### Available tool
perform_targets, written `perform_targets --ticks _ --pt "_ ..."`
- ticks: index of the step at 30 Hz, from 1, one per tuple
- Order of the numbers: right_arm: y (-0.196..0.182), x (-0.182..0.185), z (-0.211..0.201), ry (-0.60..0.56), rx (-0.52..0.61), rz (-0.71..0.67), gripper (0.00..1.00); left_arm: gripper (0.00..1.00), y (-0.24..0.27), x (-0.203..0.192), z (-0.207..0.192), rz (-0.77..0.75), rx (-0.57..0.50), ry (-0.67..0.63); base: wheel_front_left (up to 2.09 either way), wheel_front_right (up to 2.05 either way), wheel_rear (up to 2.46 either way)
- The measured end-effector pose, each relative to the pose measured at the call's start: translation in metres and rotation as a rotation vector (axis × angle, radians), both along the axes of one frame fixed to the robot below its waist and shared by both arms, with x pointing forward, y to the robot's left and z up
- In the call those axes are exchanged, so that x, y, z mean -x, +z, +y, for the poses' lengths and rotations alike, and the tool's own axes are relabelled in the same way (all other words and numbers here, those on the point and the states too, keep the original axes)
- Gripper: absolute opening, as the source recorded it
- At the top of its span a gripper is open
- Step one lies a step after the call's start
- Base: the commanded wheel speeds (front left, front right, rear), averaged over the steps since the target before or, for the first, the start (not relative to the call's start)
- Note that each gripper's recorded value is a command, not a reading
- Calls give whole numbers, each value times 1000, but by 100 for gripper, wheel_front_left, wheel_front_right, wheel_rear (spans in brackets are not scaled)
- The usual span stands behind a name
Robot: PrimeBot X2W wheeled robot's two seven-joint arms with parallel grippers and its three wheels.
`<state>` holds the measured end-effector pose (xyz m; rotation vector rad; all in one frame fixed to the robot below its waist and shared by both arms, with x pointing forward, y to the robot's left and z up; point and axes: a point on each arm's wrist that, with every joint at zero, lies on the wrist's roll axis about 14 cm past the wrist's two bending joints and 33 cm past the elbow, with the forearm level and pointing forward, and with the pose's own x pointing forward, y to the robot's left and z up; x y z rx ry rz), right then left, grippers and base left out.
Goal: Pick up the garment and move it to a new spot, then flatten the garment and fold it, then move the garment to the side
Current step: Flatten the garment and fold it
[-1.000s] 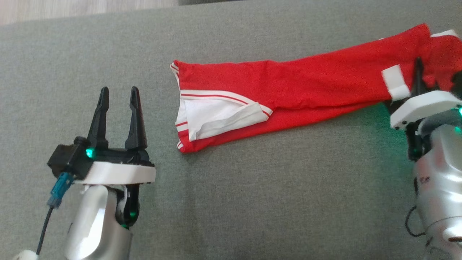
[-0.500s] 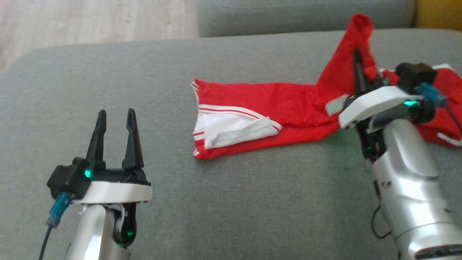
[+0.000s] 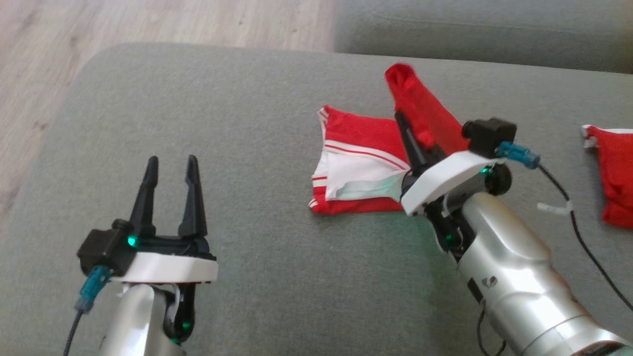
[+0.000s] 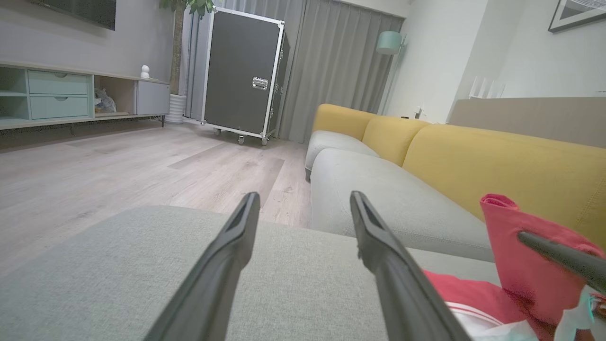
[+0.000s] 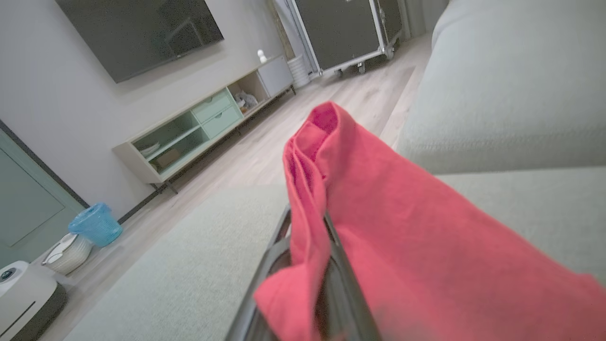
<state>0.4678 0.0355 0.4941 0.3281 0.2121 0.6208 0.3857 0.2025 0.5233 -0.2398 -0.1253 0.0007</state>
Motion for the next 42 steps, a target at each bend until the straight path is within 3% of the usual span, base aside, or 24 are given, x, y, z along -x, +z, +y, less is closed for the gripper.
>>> perform_targets --ticks 5,13,14,15,21,27,36,42 --pt "-31 10 21 56 3 87 0 100 -11 3 6 36 -1 18 0 0 0" --pt "-49 10 48 123 3 148 0 100 -24 7 14 78 0 42 0 0 0" --pt "-54 12 50 132 11 158 47 100 -24 7 15 81 -1 45 0 0 0" --pt "-56 14 52 138 7 170 100 100 -25 7 15 82 -3 46 0 0 0" --pt "-51 25 66 173 -55 200 100 100 -25 5 14 83 -1 42 0 0 0" --pt "-4 0 54 127 -103 79 100 100 -20 -4 5 64 6 13 0 0 0" --pt "55 -43 -39 -130 -7 -202 100 100 -4 -22 -22 7 22 -63 0 0 0" --pt "45 -34 -108 -299 94 -242 100 100 5 -30 -36 -20 32 -101 0 0 0"
